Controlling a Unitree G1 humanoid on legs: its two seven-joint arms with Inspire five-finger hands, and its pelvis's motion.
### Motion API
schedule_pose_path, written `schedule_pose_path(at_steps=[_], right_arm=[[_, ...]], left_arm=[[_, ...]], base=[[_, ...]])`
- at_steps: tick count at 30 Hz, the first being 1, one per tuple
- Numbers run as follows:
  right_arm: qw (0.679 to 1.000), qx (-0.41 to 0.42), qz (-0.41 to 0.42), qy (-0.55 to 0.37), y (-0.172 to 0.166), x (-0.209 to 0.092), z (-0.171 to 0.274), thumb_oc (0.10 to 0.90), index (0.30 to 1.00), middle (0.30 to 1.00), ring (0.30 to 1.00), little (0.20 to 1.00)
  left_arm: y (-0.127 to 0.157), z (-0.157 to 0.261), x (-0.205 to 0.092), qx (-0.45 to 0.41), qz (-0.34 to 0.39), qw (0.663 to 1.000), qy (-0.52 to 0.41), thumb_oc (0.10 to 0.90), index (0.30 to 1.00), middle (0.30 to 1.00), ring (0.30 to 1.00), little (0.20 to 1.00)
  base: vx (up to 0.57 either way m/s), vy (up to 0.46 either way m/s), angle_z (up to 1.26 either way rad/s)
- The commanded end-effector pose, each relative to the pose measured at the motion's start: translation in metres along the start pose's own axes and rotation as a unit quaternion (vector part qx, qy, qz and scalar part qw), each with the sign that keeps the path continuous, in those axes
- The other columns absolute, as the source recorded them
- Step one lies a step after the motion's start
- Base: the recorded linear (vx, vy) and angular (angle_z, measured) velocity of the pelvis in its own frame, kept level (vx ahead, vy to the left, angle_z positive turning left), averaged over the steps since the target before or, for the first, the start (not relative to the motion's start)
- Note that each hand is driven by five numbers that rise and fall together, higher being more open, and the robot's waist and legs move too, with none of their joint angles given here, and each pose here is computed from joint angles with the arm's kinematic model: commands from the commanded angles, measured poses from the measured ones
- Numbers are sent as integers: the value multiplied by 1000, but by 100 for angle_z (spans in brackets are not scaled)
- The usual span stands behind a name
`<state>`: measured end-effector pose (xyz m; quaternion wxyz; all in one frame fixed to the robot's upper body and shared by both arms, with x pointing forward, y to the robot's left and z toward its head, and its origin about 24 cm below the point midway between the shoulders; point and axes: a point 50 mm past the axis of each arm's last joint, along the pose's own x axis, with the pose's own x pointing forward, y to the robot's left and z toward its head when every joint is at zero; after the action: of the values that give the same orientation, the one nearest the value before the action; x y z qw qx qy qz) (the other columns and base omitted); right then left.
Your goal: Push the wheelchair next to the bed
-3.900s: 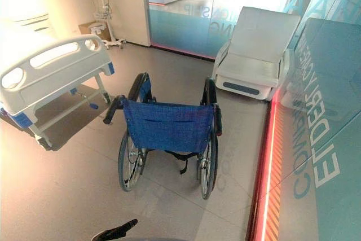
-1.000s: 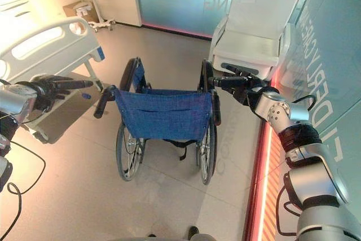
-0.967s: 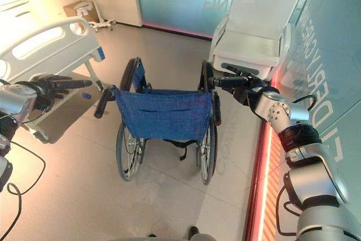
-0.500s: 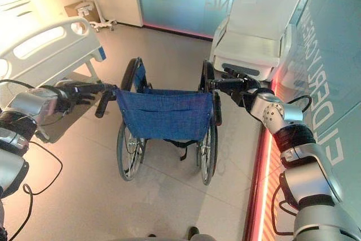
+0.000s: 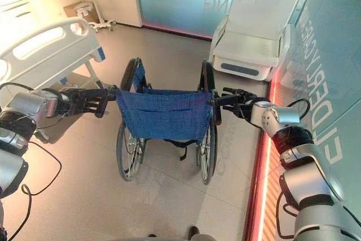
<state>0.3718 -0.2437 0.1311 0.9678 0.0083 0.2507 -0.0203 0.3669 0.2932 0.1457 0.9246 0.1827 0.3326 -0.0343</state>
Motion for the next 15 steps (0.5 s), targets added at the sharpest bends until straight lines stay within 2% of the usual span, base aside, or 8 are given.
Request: schedule_pose_path(at_steps=[1, 7, 15], right_arm=[[990, -22, -26, -139, -16, -29, 85, 800, 900, 900, 900, 900], [990, -11, -41, -136, -24, -30, 87, 800, 900, 900, 900, 900], [995, 32, 0, -89, -20, -23, 75, 800, 900, 900, 900, 900]], left_arm=[[24, 41, -26, 21, 22, 998, -63, 800, 900, 900, 900, 900], [10, 46, -22, -7, -28, 996, -85, 800, 900, 900, 900, 900], [-4, 56, -15, -24, -19, 991, -127, 800, 900, 900, 900, 900]], base=[[-27, 11, -4], [-13, 12, -5], [0, 0, 0]])
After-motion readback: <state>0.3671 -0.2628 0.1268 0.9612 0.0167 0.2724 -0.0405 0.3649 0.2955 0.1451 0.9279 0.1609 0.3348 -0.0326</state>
